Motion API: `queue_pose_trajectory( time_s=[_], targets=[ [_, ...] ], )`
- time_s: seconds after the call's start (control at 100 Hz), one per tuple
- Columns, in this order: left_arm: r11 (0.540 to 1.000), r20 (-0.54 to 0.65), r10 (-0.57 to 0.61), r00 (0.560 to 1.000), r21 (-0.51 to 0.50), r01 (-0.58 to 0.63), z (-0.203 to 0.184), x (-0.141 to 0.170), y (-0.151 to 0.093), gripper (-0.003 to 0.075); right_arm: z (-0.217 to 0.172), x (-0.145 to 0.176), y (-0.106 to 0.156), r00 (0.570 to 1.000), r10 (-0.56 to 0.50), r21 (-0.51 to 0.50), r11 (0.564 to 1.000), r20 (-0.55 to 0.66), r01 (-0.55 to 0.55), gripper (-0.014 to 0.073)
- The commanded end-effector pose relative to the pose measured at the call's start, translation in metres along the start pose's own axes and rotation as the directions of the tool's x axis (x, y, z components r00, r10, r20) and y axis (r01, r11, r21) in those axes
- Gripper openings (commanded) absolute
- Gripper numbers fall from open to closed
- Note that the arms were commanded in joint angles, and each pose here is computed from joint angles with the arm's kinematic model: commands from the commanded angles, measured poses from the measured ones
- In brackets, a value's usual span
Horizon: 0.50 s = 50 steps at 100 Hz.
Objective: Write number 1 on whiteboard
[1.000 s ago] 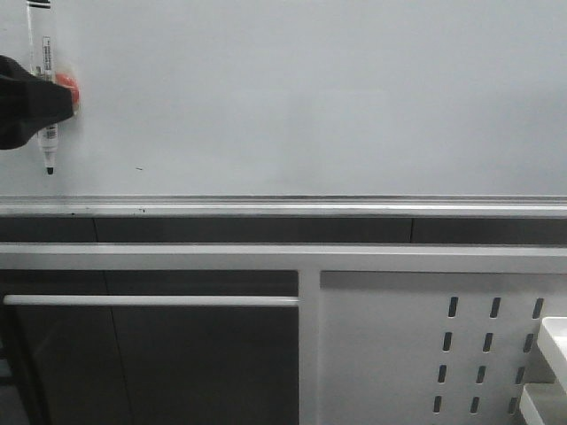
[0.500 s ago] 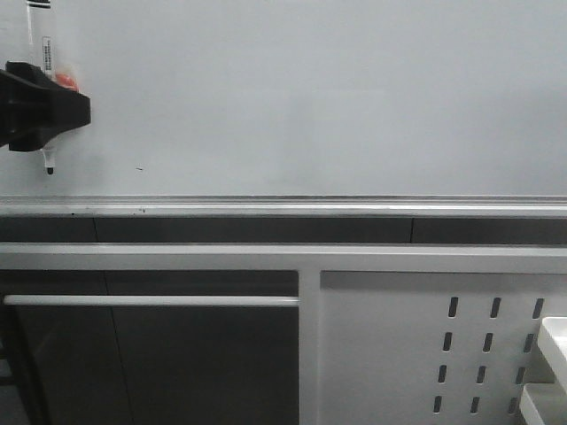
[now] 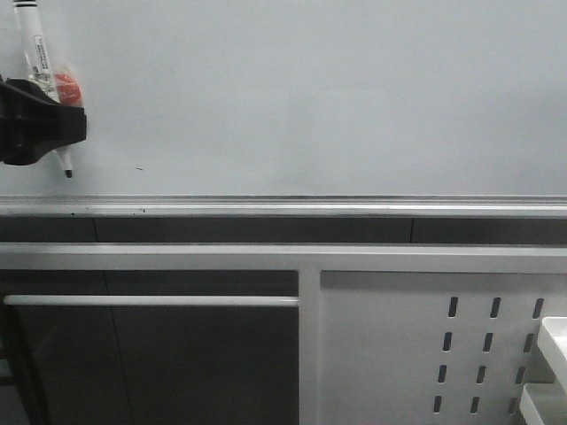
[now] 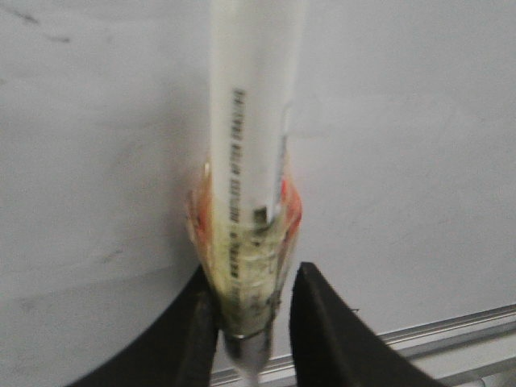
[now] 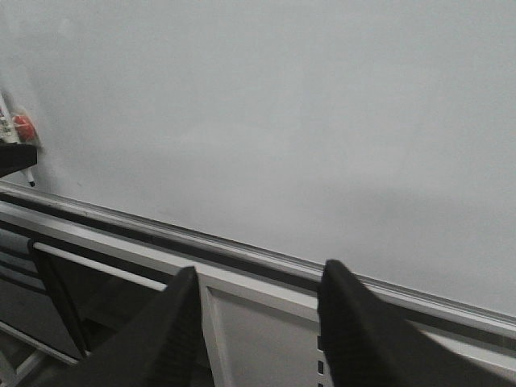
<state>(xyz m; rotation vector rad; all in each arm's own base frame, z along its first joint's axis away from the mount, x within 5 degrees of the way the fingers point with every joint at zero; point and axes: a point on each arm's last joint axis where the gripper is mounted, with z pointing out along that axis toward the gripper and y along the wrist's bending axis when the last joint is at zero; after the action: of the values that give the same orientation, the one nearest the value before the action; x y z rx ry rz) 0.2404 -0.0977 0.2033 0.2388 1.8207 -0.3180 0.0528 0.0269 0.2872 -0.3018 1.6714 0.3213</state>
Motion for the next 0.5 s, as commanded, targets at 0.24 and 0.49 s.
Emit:
queue_pose_trajectory(
  time_s=[0.24, 0.49],
  targets=[
    [0.999, 0.150, 0.033, 0.988, 0.028, -0.038, -0.003, -0.025, -0.004, -0.0020, -0.002, -0.018, -0.001, 0.996, -0.001, 0.018, 1.000, 0.094, 0.000, 0.0307],
    [0.812, 0.301, 0.414, 0.859, 0.305, -0.498, -0.039, -0.041, -0.052, -0.0020, -0.010, -0.034, 0.017, 0.994, -0.112, -0.164, 0.980, 0.014, 0.113, 0.0307]
  ],
)
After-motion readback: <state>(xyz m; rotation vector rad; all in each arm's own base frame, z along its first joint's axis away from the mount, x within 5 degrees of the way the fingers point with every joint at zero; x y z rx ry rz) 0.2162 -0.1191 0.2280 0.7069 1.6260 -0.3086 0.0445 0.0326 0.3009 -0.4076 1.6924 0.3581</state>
